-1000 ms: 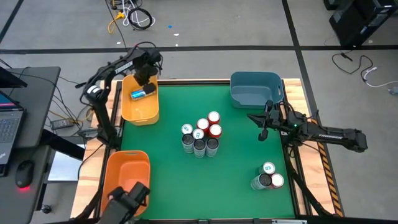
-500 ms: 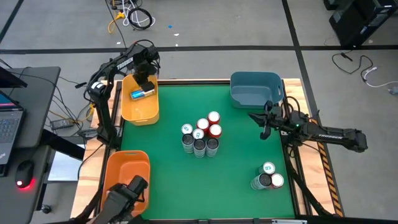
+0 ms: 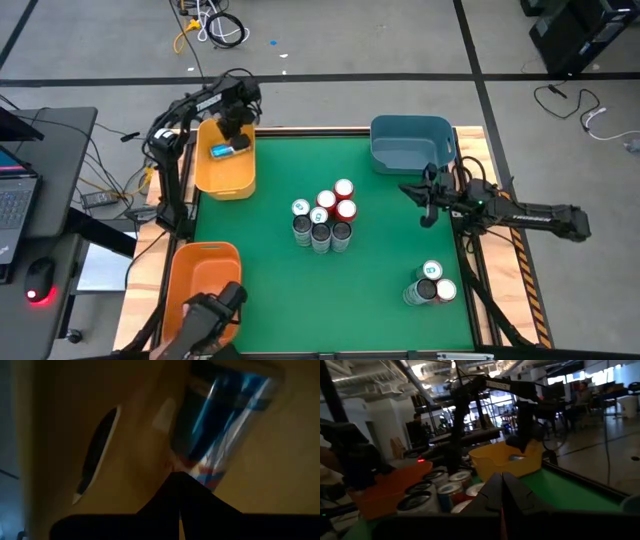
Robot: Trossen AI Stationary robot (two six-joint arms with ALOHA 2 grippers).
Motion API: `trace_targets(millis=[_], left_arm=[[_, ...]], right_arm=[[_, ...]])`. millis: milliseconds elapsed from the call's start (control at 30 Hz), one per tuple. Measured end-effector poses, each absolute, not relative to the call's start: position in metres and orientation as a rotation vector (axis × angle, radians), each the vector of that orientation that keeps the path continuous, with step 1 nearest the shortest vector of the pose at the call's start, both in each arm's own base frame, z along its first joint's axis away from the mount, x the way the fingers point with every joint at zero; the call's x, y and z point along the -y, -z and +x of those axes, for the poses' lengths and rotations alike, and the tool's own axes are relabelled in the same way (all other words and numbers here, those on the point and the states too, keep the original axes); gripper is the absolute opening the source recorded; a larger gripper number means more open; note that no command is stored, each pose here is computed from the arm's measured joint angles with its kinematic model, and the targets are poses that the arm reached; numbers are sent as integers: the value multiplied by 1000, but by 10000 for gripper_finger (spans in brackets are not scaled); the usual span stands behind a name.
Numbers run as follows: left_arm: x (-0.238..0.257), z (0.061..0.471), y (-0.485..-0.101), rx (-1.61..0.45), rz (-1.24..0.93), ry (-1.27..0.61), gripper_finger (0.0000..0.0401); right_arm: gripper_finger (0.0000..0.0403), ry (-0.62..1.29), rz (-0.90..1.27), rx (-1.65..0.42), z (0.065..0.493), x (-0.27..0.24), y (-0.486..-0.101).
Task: Sort soda cans
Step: Remove the blue soda can from the yellow bin
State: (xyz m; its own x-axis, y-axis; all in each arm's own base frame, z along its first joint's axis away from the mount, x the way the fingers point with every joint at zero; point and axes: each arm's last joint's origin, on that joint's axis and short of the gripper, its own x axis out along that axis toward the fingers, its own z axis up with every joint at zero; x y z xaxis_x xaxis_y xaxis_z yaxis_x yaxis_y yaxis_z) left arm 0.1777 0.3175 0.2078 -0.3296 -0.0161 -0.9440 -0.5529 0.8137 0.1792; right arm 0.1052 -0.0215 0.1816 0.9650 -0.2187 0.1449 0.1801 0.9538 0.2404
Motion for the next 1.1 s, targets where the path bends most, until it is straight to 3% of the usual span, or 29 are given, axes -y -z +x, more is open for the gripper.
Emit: trace_targets(millis=[333,667,1100], left_arm=[[-306,210,-212,-1793,-323,-513,0],[-303,245,-230,-1590,-239,-459,0],[-274,265,-322,-1460,-180,-496,0]], right_arm=[[0,167,229,184,106,18,-184],[0,128,198,160,116,14,-213],[0,98,85,66,164,12,-280]])
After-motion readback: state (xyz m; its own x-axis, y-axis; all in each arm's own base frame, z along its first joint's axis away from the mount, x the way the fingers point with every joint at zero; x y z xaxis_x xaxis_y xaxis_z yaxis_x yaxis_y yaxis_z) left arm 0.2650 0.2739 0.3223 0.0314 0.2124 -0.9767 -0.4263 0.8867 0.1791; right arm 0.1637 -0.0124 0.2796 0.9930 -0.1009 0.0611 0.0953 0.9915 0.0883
